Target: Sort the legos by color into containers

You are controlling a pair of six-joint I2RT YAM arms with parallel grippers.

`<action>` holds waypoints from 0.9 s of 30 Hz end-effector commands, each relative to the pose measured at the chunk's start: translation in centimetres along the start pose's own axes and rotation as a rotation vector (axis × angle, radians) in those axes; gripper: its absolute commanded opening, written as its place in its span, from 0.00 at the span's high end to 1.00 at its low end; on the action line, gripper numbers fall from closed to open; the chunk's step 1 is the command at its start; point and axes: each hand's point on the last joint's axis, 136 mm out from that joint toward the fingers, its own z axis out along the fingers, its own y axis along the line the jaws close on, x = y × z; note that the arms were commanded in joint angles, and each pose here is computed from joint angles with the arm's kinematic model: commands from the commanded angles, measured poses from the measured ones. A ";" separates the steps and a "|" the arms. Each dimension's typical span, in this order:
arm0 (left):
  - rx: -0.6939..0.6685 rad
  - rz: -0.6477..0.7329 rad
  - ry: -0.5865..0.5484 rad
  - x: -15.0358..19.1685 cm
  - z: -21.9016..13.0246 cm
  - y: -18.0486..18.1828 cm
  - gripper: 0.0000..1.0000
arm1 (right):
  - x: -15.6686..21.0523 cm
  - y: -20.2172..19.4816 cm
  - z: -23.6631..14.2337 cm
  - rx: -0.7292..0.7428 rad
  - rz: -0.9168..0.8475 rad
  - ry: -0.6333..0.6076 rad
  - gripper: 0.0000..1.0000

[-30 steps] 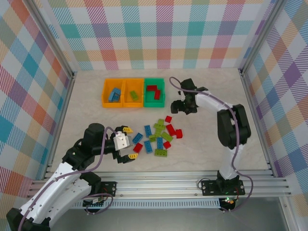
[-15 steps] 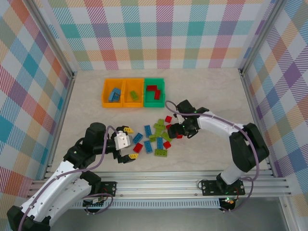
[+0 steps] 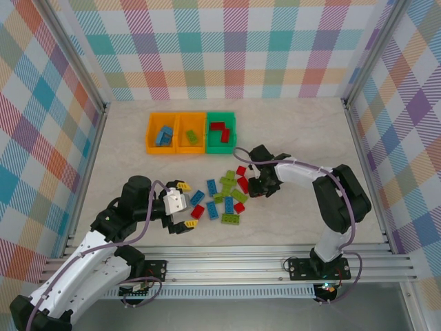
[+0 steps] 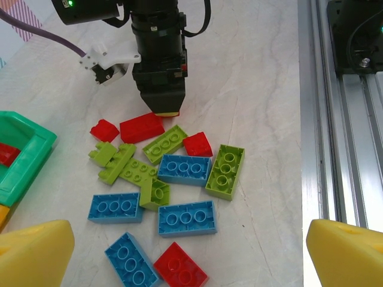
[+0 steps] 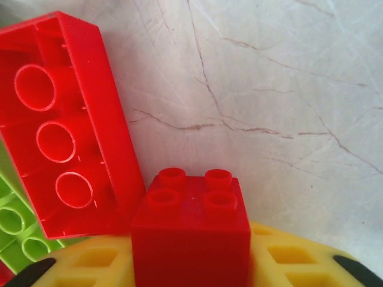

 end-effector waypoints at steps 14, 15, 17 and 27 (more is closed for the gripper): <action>-0.109 0.012 -0.097 -1.7 -0.6 1.5 0.00 | -15.3 8.2 -13.8 -0.388 0.139 -0.536 0.74; -0.119 0.013 -0.094 -1.6 -0.7 1.6 0.00 | -16.7 7.8 -13.6 -0.363 0.136 -0.570 0.74; -0.128 0.014 -0.090 -1.4 -0.8 1.6 0.00 | -19.2 7.0 -12.5 -0.297 0.127 -0.599 0.74; -0.135 0.001 -0.093 -1.2 -0.7 1.7 0.00 | -25.9 5.1 -8.3 -0.182 0.100 -0.582 0.65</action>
